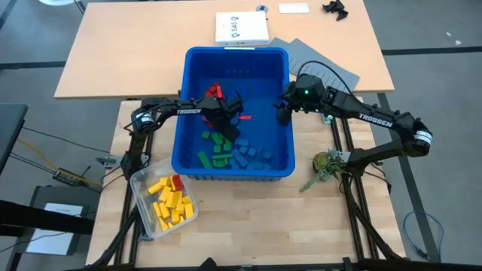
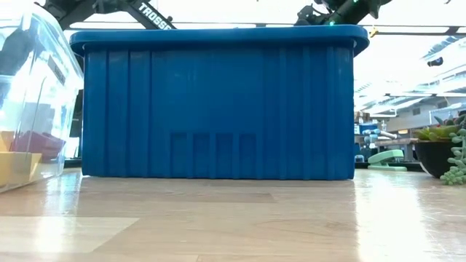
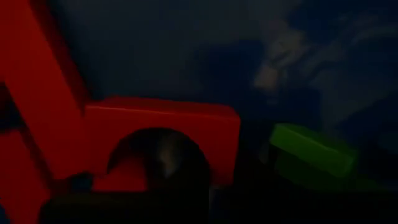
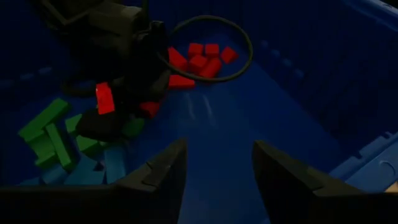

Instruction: Sort Items/Unsort Items

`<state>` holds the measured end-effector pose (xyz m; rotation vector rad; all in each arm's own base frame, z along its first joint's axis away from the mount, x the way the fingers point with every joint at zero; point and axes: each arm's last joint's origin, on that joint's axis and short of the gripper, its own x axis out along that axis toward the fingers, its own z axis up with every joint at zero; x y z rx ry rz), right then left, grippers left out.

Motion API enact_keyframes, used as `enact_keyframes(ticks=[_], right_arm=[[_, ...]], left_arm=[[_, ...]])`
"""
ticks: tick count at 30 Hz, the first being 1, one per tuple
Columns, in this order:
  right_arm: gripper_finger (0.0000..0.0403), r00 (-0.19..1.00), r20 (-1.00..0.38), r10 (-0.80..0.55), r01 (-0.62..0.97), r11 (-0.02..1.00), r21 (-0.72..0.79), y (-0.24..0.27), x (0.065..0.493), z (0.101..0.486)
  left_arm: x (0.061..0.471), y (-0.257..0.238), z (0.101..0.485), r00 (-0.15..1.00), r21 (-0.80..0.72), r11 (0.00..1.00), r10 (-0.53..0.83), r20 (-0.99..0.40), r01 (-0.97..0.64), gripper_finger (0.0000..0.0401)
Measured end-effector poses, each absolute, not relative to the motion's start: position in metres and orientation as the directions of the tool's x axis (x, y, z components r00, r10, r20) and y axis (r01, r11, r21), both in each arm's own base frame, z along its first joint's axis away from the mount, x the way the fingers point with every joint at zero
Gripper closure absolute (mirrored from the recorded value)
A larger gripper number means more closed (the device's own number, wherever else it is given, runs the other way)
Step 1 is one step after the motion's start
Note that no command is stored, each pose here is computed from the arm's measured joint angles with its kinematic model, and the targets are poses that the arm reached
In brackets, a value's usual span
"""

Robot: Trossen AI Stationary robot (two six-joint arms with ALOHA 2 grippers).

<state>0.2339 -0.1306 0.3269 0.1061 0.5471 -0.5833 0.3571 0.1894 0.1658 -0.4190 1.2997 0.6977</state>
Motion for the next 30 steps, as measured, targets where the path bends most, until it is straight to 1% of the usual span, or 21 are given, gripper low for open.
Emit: enact_keyframes(ticks=[1,3,7,14,17,20,23,25,30], right_arm=[[0.0224,0.697,-0.520,-0.494,0.549,0.834,-0.056,-0.131,0.234,0.327],[0.0225,0.694,-0.527,-0.491,0.548,0.834,-0.057,-0.130,0.234,0.326],[0.0226,0.690,-0.533,-0.490,0.548,0.835,-0.057,-0.130,0.233,0.325],[0.0227,0.694,-0.526,-0.492,0.548,0.834,-0.056,-0.130,0.234,0.326],[0.0228,0.693,-0.529,-0.489,0.547,0.835,-0.055,-0.130,0.234,0.326],[0.0229,0.710,-0.520,-0.474,0.532,0.845,-0.043,-0.130,0.235,0.324],[0.0229,0.709,-0.526,-0.470,0.530,0.847,-0.042,-0.130,0.235,0.316],[0.0230,0.709,-0.526,-0.470,0.530,0.847,-0.042,-0.130,0.235,0.310],[0.0231,0.702,-0.539,-0.466,0.526,0.849,-0.050,-0.130,0.234,0.293]], left_arm=[[0.358,0.188,0.169,0.106,0.114,0.738,0.245,-0.964,-0.665,0.0363],[0.360,0.181,0.184,0.115,0.159,0.753,0.298,-0.948,-0.639,0.0363],[0.359,0.164,0.237,0.230,0.160,0.767,0.374,-0.899,-0.621,0.0362],[0.329,0.132,0.320,0.394,0.136,0.762,0.468,-0.791,-0.633,0.0359],[0.315,0.122,0.341,0.441,0.104,0.758,0.479,-0.759,-0.643,0.0355],[0.310,0.121,0.349,0.453,0.102,0.747,0.499,-0.739,-0.657,0.0339],[0.312,0.130,0.344,0.434,0.083,0.715,0.508,-0.744,-0.694,0.0309],[0.316,0.140,0.334,0.411,0.074,0.701,0.495,-0.765,-0.709,0.0284],[0.334,0.161,0.291,0.317,0.087,0.700,0.426,-0.847,-0.709,0.0218]])
